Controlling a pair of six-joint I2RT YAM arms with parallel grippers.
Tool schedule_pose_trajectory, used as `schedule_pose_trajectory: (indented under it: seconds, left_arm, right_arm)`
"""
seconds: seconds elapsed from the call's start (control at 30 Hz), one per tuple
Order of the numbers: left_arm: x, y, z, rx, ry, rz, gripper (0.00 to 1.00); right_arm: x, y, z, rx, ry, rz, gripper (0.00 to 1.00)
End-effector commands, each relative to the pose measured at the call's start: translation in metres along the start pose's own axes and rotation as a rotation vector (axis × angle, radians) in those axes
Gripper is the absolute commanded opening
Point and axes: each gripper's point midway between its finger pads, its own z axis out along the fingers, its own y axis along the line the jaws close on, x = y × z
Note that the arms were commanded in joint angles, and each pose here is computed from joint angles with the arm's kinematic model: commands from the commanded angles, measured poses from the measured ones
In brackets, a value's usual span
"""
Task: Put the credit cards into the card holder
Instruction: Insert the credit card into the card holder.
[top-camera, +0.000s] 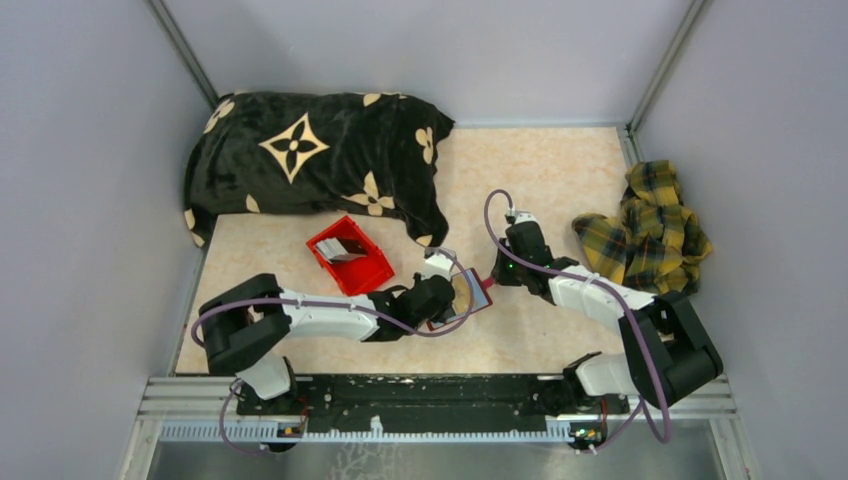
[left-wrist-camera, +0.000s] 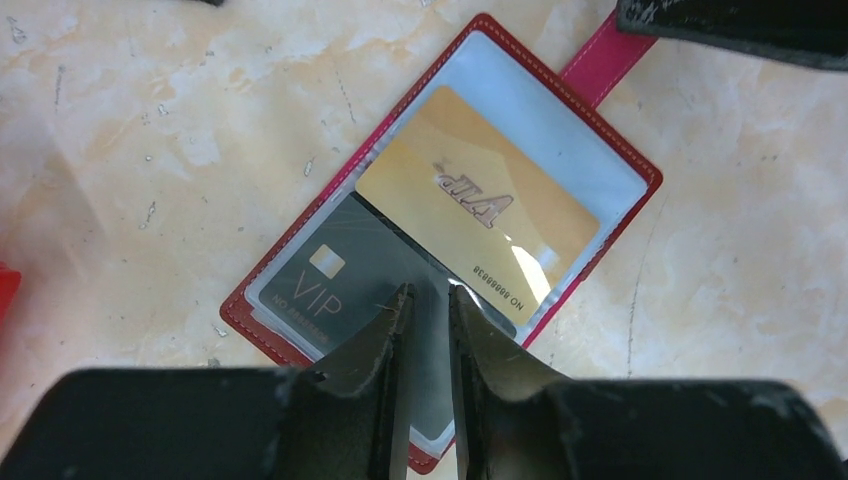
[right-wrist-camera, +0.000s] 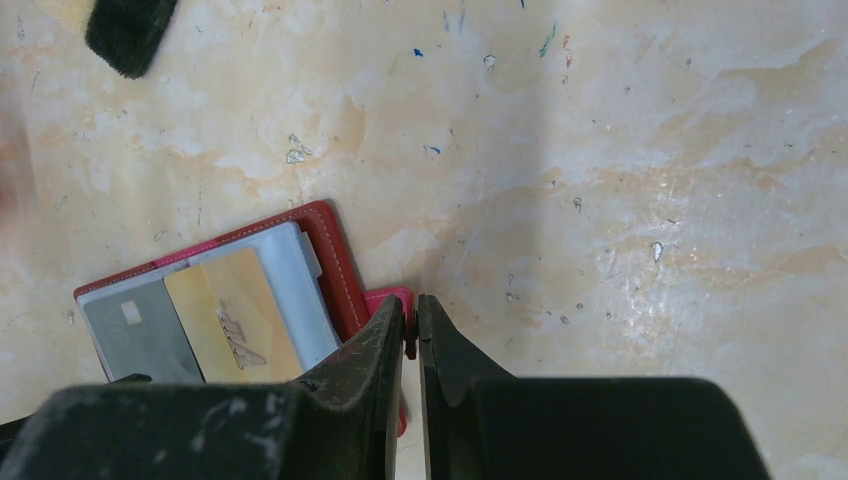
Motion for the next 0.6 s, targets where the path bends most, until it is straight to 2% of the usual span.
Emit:
schedule_pose_trajectory:
  seconds: [0.0, 0.57]
  left_arm:
    - [0.015, -0.001, 0.004, 0.016, 0.051, 0.085, 0.25]
    - [0.037, -0.001, 0.020, -0.002, 0.124, 0.173, 0.25]
  right_arm:
    - [-0.018, 0.011, -0.003, -0.034, -0.054, -0.017, 0.10]
    - [-0.017, 0.012, -0.005, -0.039, -0.056, -0.019, 0.10]
